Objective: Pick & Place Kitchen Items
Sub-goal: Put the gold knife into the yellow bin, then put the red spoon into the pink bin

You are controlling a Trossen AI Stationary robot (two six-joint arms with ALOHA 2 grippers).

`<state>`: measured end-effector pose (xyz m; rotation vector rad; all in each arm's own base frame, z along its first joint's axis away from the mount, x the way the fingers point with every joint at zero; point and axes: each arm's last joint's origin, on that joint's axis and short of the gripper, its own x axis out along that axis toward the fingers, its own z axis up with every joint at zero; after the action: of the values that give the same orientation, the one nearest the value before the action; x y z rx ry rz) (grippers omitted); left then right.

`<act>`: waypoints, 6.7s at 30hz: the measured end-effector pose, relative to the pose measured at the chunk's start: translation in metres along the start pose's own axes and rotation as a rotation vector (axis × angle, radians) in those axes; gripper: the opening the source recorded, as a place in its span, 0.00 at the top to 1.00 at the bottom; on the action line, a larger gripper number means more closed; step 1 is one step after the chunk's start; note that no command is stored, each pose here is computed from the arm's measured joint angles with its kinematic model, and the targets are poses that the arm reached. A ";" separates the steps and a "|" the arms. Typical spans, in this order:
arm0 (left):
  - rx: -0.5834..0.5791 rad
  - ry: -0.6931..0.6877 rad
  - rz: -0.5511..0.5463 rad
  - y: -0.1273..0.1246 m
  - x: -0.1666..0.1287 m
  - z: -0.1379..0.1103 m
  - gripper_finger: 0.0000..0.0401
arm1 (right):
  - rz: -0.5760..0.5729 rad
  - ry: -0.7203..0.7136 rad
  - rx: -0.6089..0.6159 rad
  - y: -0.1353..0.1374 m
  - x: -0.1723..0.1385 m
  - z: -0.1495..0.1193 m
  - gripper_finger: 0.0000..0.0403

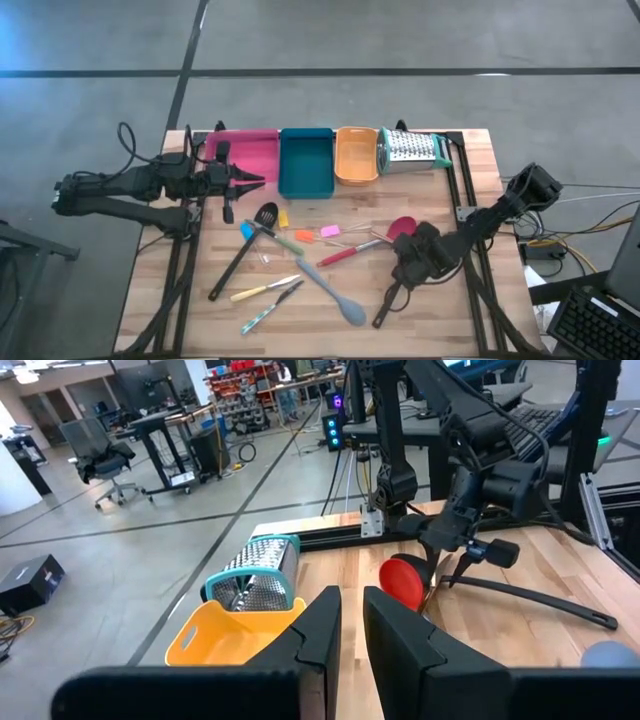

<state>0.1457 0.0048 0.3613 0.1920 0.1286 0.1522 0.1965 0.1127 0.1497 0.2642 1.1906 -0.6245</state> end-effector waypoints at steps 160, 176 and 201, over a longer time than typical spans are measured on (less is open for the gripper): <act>0.001 0.009 -0.002 0.000 0.000 -0.001 0.87 | -0.061 -0.258 0.356 -0.185 0.121 0.289 0.66; 0.001 0.009 -0.002 0.000 0.000 -0.001 0.87 | 0.048 -0.416 0.304 -0.174 0.021 0.290 0.57; 0.001 0.009 -0.002 0.000 0.000 -0.001 0.87 | 0.370 -0.379 -0.115 -0.080 -0.125 0.190 0.90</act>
<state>0.1456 0.0047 0.3604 0.1926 0.1379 0.1506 0.2698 -0.0086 0.3443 0.2479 0.7818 -0.2636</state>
